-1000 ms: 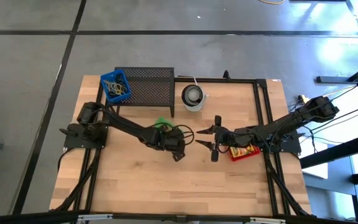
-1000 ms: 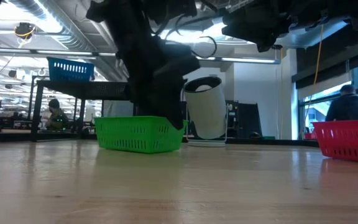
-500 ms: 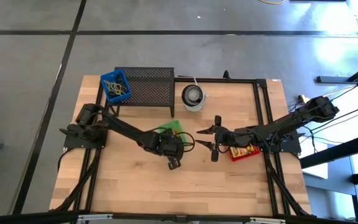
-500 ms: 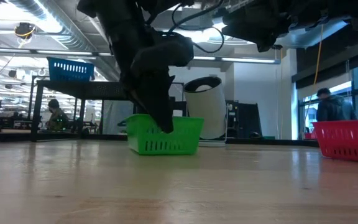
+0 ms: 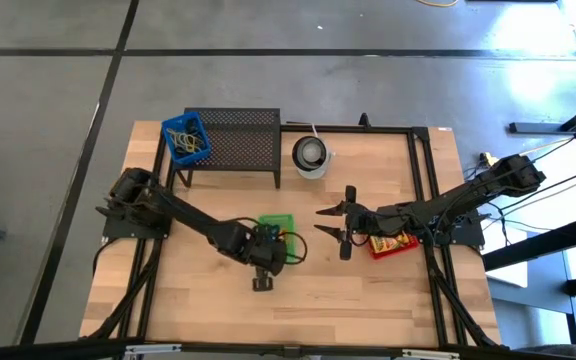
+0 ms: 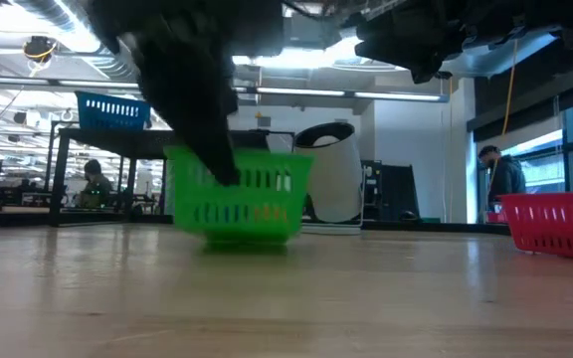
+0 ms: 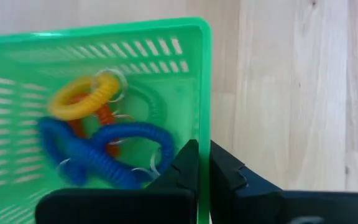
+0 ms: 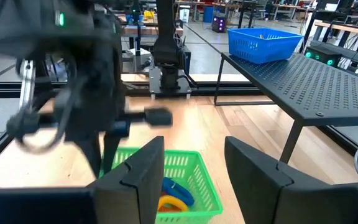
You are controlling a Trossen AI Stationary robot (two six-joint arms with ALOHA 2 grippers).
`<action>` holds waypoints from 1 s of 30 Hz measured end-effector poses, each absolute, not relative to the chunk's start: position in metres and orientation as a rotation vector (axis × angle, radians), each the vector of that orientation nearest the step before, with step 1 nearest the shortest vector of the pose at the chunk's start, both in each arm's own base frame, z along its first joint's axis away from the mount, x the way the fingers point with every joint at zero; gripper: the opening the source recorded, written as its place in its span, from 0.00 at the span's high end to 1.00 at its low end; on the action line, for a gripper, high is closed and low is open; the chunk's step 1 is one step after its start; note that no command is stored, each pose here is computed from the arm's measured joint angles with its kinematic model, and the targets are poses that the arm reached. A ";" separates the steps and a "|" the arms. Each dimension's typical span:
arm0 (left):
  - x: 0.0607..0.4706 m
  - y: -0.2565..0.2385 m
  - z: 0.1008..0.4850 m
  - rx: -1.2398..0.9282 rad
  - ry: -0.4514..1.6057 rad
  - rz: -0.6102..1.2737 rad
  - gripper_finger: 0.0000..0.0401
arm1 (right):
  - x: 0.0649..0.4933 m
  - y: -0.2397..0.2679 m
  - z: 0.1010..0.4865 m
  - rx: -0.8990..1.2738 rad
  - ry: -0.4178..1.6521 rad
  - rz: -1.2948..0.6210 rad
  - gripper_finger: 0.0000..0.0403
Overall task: Pick & Place Office Desk Supplies
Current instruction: Put the green bin on the shelf
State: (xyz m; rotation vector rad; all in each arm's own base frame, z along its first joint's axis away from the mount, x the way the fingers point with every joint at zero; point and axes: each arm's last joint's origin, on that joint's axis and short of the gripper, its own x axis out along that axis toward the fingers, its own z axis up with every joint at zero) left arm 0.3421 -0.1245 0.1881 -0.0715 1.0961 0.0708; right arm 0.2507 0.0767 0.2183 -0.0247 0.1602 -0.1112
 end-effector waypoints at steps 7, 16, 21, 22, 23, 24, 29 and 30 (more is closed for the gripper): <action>0.316 -0.114 0.239 -0.027 1.020 0.110 0.99 | 0.251 0.077 0.218 -0.025 0.160 -0.111 0.58; 0.284 -0.096 0.302 0.095 0.796 0.151 0.99 | 0.251 0.077 0.218 -0.026 0.162 -0.112 0.58; 0.268 -0.077 0.324 0.321 0.748 0.210 0.99 | 0.251 0.077 0.218 -0.026 0.161 -0.114 0.58; 0.266 -0.072 0.326 0.343 0.748 0.218 0.99 | 0.251 0.077 0.218 -0.026 0.161 -0.114 0.58; 0.265 -0.065 0.328 0.359 0.755 0.227 0.99 | 0.251 0.077 0.218 -0.026 0.161 -0.114 0.58; 0.264 -0.058 0.329 0.369 0.768 0.241 0.99 | 0.251 0.077 0.218 -0.025 0.160 -0.113 0.58; 0.260 -0.016 0.329 0.334 0.861 0.336 0.99 | 0.251 0.077 0.218 -0.026 0.160 -0.114 0.58; 0.260 -0.007 0.328 0.318 0.883 0.357 0.99 | 0.251 0.077 0.218 -0.026 0.160 -0.114 0.58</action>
